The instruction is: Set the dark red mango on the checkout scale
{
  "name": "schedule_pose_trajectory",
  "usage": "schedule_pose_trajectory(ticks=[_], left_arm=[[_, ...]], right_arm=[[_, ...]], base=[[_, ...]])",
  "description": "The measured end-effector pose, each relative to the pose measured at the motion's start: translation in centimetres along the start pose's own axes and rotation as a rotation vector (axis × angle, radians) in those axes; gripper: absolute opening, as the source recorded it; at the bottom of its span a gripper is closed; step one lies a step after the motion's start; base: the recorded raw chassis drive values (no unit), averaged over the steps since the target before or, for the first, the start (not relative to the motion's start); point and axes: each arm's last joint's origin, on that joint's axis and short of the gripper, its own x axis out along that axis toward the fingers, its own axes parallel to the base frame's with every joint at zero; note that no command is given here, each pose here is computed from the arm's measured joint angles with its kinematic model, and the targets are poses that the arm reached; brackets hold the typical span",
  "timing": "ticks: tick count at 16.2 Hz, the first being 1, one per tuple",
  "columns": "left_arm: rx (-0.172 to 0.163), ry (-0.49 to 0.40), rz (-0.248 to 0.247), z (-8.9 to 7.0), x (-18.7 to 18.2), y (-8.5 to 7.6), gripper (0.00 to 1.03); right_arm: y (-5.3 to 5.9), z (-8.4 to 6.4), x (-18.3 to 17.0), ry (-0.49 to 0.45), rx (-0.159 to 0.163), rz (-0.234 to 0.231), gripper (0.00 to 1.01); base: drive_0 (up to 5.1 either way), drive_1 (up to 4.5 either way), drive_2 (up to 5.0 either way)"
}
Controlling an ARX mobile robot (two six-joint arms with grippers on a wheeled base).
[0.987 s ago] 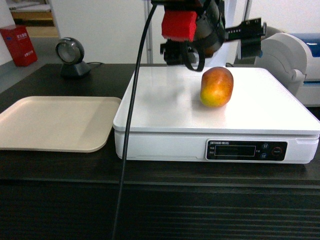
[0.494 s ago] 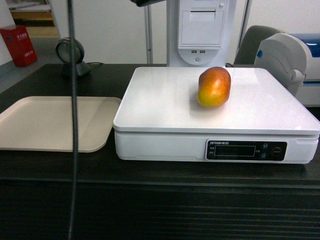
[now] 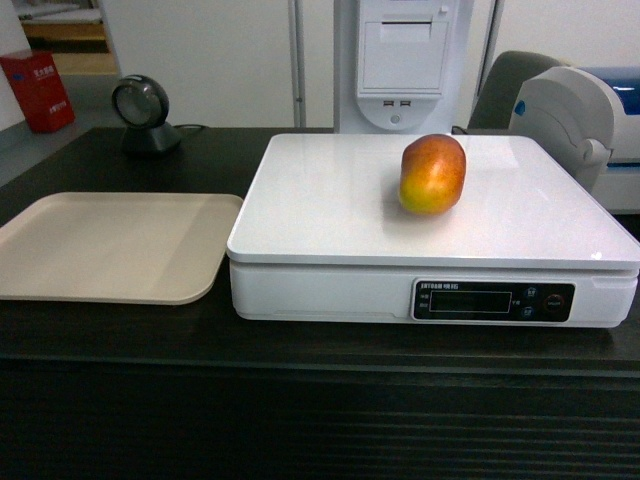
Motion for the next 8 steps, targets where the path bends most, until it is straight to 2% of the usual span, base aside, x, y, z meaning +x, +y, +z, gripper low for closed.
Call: schedule_pose_trajectory(ticks=[1,2,4,5,6,8], left_arm=[[0.164,-0.206,0.205,-0.5,-2.3,1.1,0.82],[0.285,-0.28,0.357,-1.6,-5.5,2.3,0.69],[0.382,-0.309,0.437,-2.6,-9.9,3.9,0.53],[0.414,-0.314,0.463,-3.6,-12.6,4.9,0.42],[0.434,-0.305,0.476,-6.0,-14.9,5.4,0.26],[0.446,-0.235,0.44,-9.7,-16.6,6.3,0.02]], right_arm=[[0.0,0.0,0.0,-0.001,0.0,0.0,0.98],[0.0,0.0,0.0,0.0,0.0,0.0,0.98],[0.0,0.0,0.0,0.0,0.0,0.0,0.98],[0.0,0.0,0.0,0.0,0.0,0.0,0.98],[0.0,0.0,0.0,0.0,0.0,0.0,0.98],[0.0,0.0,0.0,0.0,0.0,0.0,0.98]], base=[[0.0,0.0,0.0],[0.0,0.0,0.0],[0.0,0.0,0.0],[0.0,0.0,0.0],[0.0,0.0,0.0],[0.0,0.0,0.0]])
